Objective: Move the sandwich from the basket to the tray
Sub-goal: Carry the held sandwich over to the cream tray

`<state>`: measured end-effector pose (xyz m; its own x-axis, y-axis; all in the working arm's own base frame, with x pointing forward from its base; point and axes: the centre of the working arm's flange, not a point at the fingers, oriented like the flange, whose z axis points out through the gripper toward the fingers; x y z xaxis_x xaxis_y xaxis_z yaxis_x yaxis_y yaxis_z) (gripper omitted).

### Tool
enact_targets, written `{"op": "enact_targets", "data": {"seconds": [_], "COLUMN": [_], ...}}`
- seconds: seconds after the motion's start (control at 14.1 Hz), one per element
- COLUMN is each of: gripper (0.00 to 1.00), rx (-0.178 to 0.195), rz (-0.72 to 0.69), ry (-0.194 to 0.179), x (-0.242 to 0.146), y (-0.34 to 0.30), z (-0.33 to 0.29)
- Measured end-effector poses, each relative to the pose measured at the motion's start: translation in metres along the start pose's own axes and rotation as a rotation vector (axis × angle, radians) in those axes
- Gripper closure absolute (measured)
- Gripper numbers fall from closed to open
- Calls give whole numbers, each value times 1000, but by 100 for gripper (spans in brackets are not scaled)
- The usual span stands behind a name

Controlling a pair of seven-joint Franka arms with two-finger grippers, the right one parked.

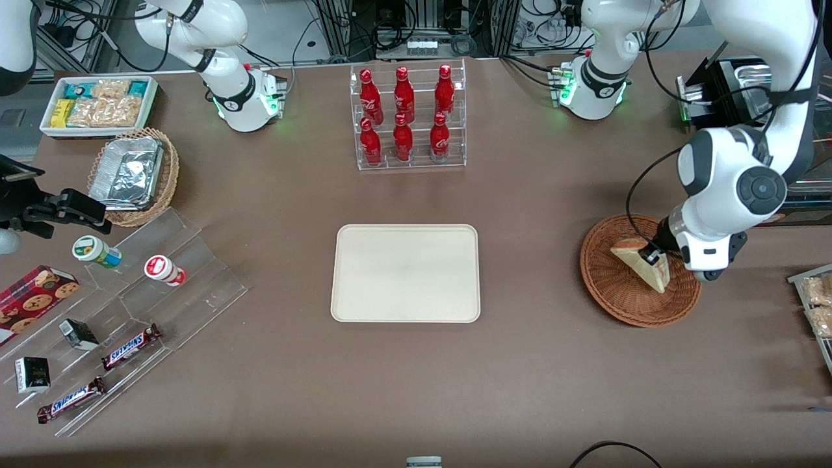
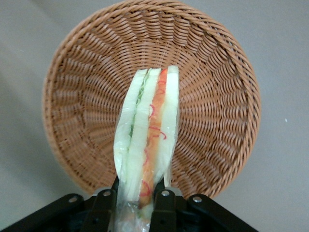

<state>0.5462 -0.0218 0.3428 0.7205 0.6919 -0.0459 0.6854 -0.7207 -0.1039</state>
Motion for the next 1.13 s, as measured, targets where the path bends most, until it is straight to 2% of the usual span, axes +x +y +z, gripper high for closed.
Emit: {"op": "enact_targets", "data": {"seconds": [0.07,0.21,0.43,0.71,1.13], "gripper": [75,82,83,83,83], "rx": [15,41,59,50,46], "rz": [20,64,161,289,444], "ry": [1,-5,4,34,51], "x": [-9,-31,-74,-135,-206], "y": [2,12,49,93,160], "z": [-14,-44,-96,-132,-122]}}
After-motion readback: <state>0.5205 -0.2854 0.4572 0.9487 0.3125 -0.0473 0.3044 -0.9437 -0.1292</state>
